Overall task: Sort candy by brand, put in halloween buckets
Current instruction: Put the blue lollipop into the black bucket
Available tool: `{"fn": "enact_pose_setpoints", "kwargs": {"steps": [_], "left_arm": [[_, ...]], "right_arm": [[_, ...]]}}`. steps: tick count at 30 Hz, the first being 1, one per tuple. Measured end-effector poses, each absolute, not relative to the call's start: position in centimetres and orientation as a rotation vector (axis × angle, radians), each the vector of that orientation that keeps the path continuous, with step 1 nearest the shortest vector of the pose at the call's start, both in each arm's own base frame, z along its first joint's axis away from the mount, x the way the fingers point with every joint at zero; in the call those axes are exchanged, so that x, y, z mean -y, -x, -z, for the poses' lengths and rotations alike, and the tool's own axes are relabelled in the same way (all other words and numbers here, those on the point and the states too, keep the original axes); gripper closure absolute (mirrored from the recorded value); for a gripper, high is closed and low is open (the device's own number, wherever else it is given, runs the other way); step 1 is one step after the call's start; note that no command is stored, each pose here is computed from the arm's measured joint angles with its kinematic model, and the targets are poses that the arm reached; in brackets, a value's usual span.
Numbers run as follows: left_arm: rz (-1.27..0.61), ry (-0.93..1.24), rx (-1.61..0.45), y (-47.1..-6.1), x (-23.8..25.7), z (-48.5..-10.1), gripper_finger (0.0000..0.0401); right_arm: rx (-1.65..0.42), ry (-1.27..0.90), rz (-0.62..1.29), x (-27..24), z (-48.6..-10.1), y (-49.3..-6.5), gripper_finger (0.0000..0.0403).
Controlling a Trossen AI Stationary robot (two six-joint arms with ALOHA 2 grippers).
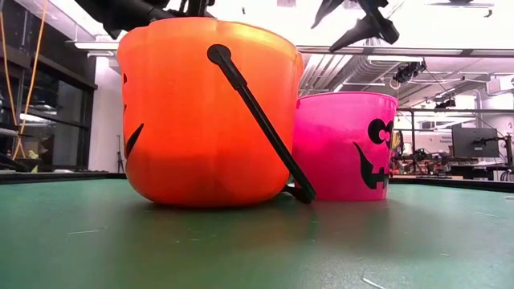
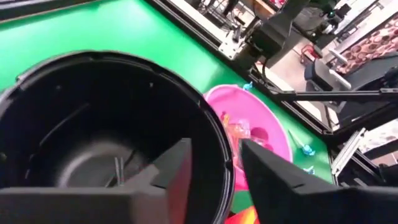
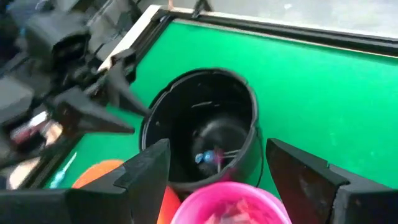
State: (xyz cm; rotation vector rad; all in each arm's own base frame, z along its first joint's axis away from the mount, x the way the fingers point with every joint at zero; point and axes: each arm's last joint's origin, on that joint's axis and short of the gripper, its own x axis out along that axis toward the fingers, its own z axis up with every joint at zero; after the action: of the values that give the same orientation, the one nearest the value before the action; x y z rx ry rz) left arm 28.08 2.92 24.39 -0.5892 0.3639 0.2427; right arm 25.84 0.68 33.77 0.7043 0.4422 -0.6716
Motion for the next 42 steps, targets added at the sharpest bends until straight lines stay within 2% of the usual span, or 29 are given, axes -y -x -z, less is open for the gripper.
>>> {"fn": "enact_pose_setpoints", "kwargs": {"steps": [5, 9, 14, 21, 24, 29, 35, 42], "left_arm": [[-0.235, 0.620, -0.322, -27.6, -3.1, -25.4, 0.0195], [-0.074, 0.716, -0.285, -26.3, -3.0, -27.6, 0.0166], [0.062, 0.750, -0.238, -23.8, -1.5, -30.3, 0.0163], [-0.030, 0.709, -0.106, -21.6, -0.8, -32.4, 0.0163], [-0.079, 0.695, -0.075, -21.4, -0.8, -32.6, 0.0163], [-0.108, 0.694, -0.073, -21.5, -0.9, -32.5, 0.0163], [-0.113, 0.694, -0.083, -21.5, -0.9, -32.4, 0.0163], [-0.117, 0.694, -0.092, -21.5, -0.9, -32.3, 0.0163]], "right_arm": [[-0.464, -0.709, 0.610, -0.2, -34.7, -24.5, 0.0143], [-0.626, -0.766, 0.495, -0.7, -34.7, -22.8, 0.0143], [-1.085, -0.793, 0.411, -3.5, -31.6, -20.9, 0.0143], [-1.605, -0.812, 0.525, -5.5, -23.0, -18.1, 0.0143], [-1.791, -0.840, 0.674, -4.8, -19.6, -16.8, 0.0143], [-1.919, -0.804, 0.785, -3.8, -16.9, -16.3, 0.0143], [-1.957, -0.640, 0.743, -2.8, -16.0, -18.5, 0.0143], [-2.216, -0.590, 0.537, -1.3, -13.6, -19.0, 0.0144]]}}
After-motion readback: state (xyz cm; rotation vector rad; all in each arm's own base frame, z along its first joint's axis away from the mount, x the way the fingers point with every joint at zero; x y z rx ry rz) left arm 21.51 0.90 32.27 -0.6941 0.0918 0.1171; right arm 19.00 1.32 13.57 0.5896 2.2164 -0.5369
